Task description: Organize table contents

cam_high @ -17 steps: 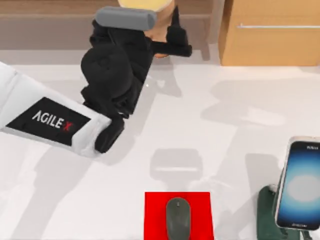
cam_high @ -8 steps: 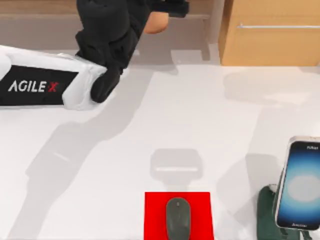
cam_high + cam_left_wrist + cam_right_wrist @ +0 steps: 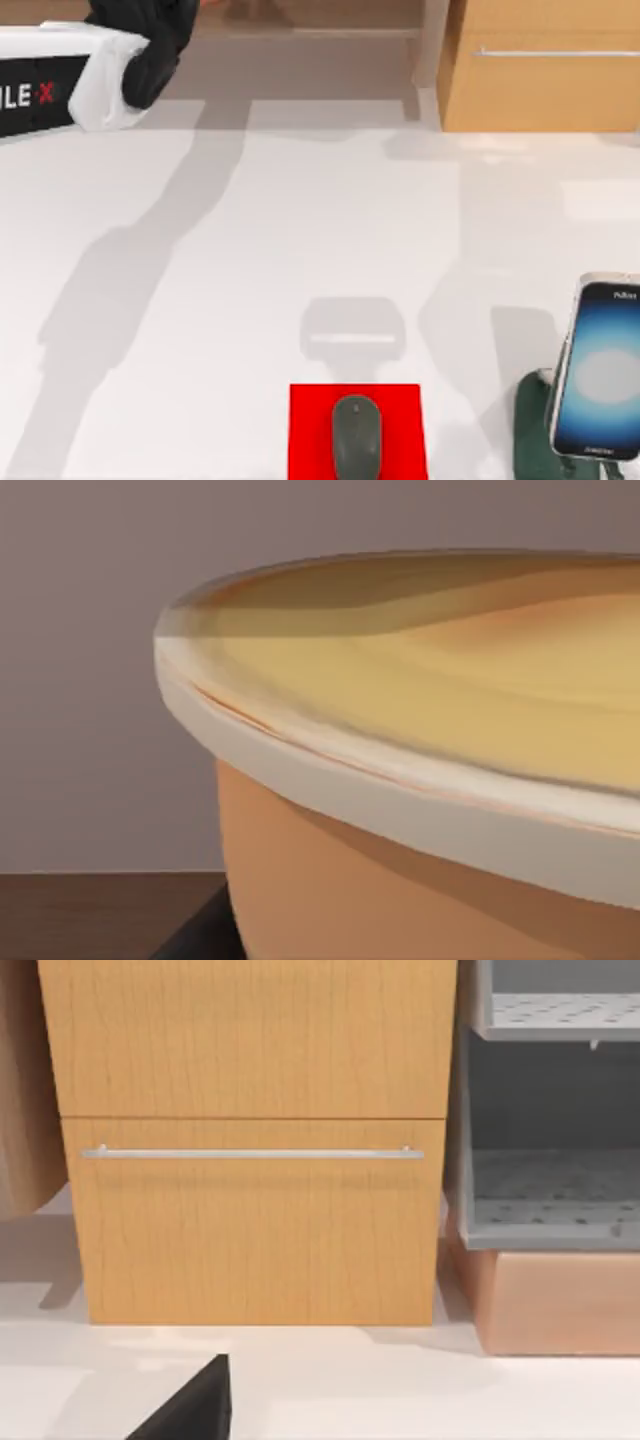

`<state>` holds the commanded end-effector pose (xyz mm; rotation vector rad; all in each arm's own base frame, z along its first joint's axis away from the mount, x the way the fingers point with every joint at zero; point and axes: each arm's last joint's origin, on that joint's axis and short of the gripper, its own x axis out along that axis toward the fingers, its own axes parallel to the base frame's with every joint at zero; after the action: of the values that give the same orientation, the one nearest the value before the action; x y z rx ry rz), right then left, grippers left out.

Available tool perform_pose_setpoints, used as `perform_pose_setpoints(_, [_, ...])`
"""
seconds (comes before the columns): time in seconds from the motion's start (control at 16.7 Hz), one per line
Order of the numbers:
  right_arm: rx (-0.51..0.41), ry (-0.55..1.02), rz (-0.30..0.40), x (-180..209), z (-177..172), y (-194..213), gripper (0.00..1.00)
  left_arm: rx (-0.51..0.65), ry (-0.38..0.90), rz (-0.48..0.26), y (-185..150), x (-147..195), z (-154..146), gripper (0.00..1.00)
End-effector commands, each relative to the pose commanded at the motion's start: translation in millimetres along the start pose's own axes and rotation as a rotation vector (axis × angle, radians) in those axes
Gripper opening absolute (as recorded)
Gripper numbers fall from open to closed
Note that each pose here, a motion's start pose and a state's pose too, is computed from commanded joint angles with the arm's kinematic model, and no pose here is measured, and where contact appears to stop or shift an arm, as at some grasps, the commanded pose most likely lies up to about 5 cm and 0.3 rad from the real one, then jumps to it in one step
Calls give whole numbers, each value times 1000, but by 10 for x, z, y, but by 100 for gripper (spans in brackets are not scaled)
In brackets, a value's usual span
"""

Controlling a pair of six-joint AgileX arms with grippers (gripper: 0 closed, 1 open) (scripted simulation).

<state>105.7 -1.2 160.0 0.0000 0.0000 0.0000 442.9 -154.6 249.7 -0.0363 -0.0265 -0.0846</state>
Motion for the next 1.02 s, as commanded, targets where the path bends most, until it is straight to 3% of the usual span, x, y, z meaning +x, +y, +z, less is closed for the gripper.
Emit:
perform_pose_setpoints(0.18, [0, 0, 0, 0, 0, 0, 100, 22, 39, 50, 144, 96, -49, 0])
perform_pose_setpoints(0.66, [0, 0, 0, 0, 0, 0, 100, 27, 33, 54, 162, 97, -15, 0])
perform_pose_setpoints(1.02, [0, 0, 0, 0, 0, 0, 100, 104, 36, 160, 734, 161, 27, 0])
